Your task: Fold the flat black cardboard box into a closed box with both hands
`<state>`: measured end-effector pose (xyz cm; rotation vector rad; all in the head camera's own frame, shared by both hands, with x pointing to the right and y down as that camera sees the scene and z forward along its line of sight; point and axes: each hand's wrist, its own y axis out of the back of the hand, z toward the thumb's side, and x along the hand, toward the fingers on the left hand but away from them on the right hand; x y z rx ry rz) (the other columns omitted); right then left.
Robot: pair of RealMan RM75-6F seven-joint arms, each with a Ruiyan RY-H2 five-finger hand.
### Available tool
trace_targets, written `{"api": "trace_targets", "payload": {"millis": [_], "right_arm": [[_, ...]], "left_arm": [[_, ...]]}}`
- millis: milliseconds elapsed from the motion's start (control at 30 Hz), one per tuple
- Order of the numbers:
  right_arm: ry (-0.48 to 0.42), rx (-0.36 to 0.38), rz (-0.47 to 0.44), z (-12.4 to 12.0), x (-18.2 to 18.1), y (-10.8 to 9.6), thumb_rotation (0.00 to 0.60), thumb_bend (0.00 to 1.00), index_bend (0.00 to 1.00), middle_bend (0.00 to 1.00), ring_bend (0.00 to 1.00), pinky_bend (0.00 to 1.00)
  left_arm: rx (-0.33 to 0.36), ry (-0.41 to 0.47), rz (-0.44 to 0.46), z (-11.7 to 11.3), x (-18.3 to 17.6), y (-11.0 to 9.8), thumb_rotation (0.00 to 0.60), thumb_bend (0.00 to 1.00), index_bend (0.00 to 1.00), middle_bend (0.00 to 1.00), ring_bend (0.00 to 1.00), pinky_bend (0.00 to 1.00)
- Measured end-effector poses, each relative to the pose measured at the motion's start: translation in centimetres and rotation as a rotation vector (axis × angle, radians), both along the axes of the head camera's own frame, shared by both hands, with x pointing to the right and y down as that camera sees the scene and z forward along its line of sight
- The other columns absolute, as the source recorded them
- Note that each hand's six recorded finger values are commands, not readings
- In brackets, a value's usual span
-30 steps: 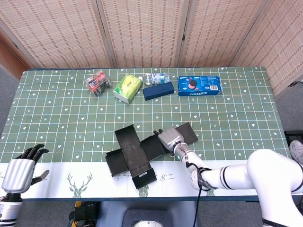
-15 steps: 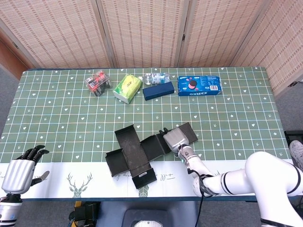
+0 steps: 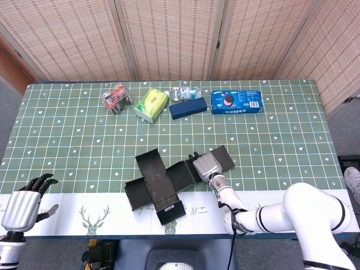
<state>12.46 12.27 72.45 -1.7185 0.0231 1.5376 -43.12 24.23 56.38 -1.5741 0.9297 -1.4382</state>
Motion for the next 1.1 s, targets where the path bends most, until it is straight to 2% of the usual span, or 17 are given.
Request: {"api": "trace_targets", "payload": {"millis": [300,833,1033,1100], "right_arm": [[0.024,0.011,-0.02,0.3,0.1,0.1,0.6,0.11,0.0,0.09,0.76,0.91],[0.041,0.04,-0.067,0.8,-0.8,0.3,0.6,0.18,0.0,0.13,0.76,0.92],[0.04,0.08,-0.059,0.3,-0.7,-0.1,0.6,0.21,0.12,0.24,0.8,0.95],[0.032,0.093,-0.05,-0.1,-0.9,-0.2,0.6,0.23,0.14,0.25,0.8,0.96]], "left_arm": [[0.0,0.006,0.002,0.1,0.0,0.0,0.6,0.11,0.32,0.25,0.29,0.59],[0.002,0.006,-0.01,0.1,-0.5,0.1,0.6,0.11,0.31,0.25,0.29,0.59],[0.011,0.012,0.026,0.4,-0.2,-0.6,0.6,0.11,0.34,0.25,0.29,0.59],[0.017,0.02,0.046,0.6,0.0,-1.0,0.6,0.11,0.35,0.27,0.33,0.59]]}}
